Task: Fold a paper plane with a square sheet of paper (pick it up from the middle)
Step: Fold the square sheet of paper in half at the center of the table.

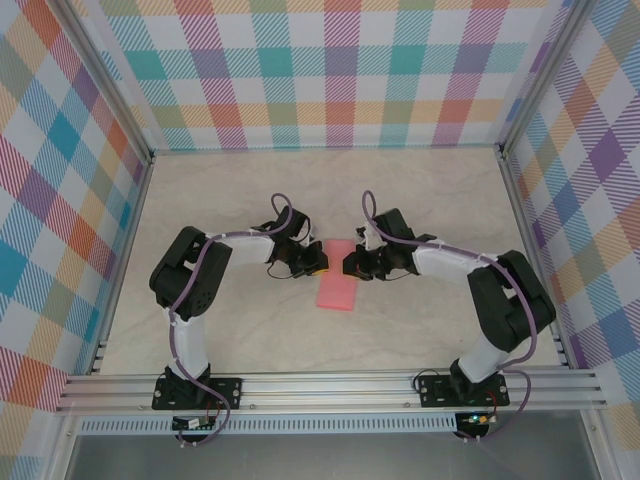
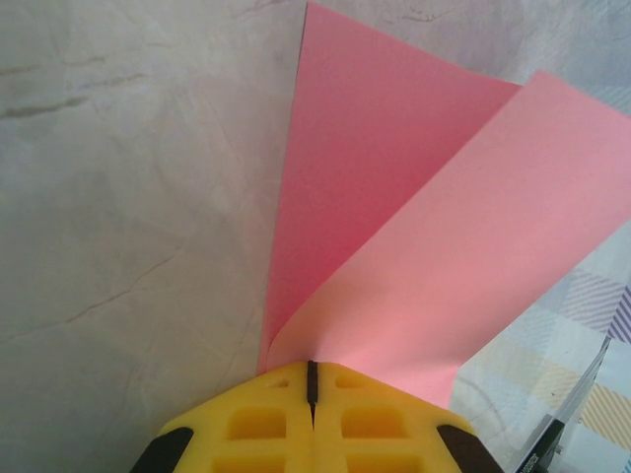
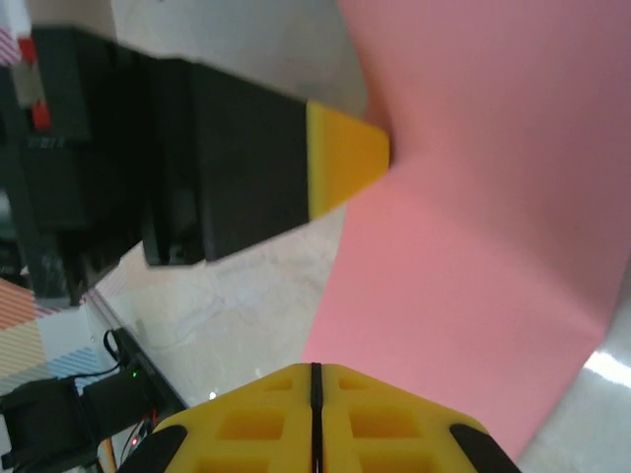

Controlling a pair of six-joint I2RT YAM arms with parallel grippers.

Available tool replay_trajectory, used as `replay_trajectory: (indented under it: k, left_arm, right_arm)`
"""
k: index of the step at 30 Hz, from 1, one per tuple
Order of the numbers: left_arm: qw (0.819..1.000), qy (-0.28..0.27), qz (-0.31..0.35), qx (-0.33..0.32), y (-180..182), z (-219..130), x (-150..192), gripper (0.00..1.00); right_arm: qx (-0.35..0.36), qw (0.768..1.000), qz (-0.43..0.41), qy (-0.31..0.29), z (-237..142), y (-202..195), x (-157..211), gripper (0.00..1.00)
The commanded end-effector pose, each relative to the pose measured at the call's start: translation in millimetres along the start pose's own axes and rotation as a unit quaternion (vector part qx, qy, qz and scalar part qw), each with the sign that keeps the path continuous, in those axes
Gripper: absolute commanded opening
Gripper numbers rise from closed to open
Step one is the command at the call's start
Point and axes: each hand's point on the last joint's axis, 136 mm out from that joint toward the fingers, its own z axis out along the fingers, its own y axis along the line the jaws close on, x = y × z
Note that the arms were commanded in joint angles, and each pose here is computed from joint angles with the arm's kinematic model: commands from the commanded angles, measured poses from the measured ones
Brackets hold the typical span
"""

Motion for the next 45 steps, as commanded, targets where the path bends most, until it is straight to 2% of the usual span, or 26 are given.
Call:
replay_trajectory:
  k: [1,6,14,25,33,38,41,45]
  left_arm:
    - [0.998,0.034,-0.018,-0.048,26.9,9.7,17.5,0.0]
    - [0.998,0.036,-0.017,-0.051,28.2,10.5,17.4,0.0]
    - [0.998,0.038,-0.013,-0.055,27.7,10.7,15.8,0.0]
    - [0.997,0.044,-0.014,-0.06,33.6,12.7,20.3,0.0]
    - [0.997,0.045,-0.016,-0.06,35.0,14.0,21.1,0.0]
    - [0.997,0.047,-0.017,-0.061,36.0,14.9,21.6,0.0]
    - [0.997,0.048,-0.016,-0.061,35.8,14.6,22.0,0.0]
    - [0.997,0.049,-0.015,-0.065,37.5,14.6,22.5,0.0]
  right_arm:
    - [0.011,1.0,-0.004,-0.006,11.9,-18.3,-11.0,0.08]
    - [0.01,1.0,0.002,-0.008,22.3,-33.7,-11.6,0.08]
    - [0.041,0.998,0.039,0.012,40.3,-70.4,6.9,0.06]
    - [-0.003,1.0,-0.007,-0.028,11.0,-15.2,-29.7,0.07]
    - [0.008,1.0,0.01,-0.023,18.5,-40.2,-37.0,0.07]
    - [0.022,0.999,0.033,-0.002,30.2,-63.7,-26.4,0.07]
    - [0.028,0.999,0.036,-0.001,28.6,-66.0,-24.4,0.07]
    - [0.023,1.0,0.019,-0.009,16.4,-46.8,-35.7,0.08]
